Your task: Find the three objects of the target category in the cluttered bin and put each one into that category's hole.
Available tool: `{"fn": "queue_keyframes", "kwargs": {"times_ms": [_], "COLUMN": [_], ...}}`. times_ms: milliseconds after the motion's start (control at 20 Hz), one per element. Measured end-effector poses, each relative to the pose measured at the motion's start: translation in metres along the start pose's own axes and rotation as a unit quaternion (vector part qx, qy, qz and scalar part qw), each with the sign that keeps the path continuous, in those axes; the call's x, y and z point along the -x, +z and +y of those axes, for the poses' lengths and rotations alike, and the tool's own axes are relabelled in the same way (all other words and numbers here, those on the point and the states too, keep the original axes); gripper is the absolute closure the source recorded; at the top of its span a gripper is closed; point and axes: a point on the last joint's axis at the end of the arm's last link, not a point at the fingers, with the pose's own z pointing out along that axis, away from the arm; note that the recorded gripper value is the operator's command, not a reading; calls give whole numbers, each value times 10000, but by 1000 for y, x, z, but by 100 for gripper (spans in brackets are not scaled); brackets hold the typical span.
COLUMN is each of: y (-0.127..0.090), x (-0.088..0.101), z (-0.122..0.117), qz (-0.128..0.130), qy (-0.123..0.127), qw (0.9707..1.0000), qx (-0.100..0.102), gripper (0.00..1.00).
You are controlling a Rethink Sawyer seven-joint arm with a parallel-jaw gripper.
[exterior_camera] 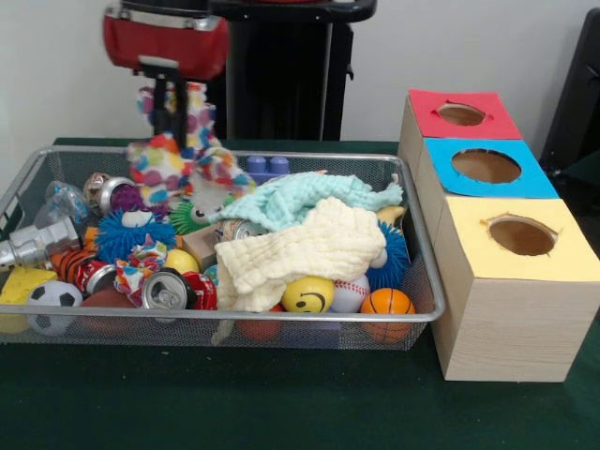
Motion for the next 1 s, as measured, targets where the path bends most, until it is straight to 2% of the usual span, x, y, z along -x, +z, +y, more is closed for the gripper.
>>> {"fn": "queue_keyframes", "kwargs": {"times_ms": [250,500,750,800,1000], "y": [-7,-17,-20,-17,-9], "x": [-1,-4,-4,-4,-8], "z": [53,98,110,109,103], "qz": [-83,-210,-363,-444,-489], "qy": [-29,227,415,497,597], "qw": [9999,9995,9985,9978,9970], "qx": [62,85,64,33,-27], "gripper": [100,100,100,100,100]}}
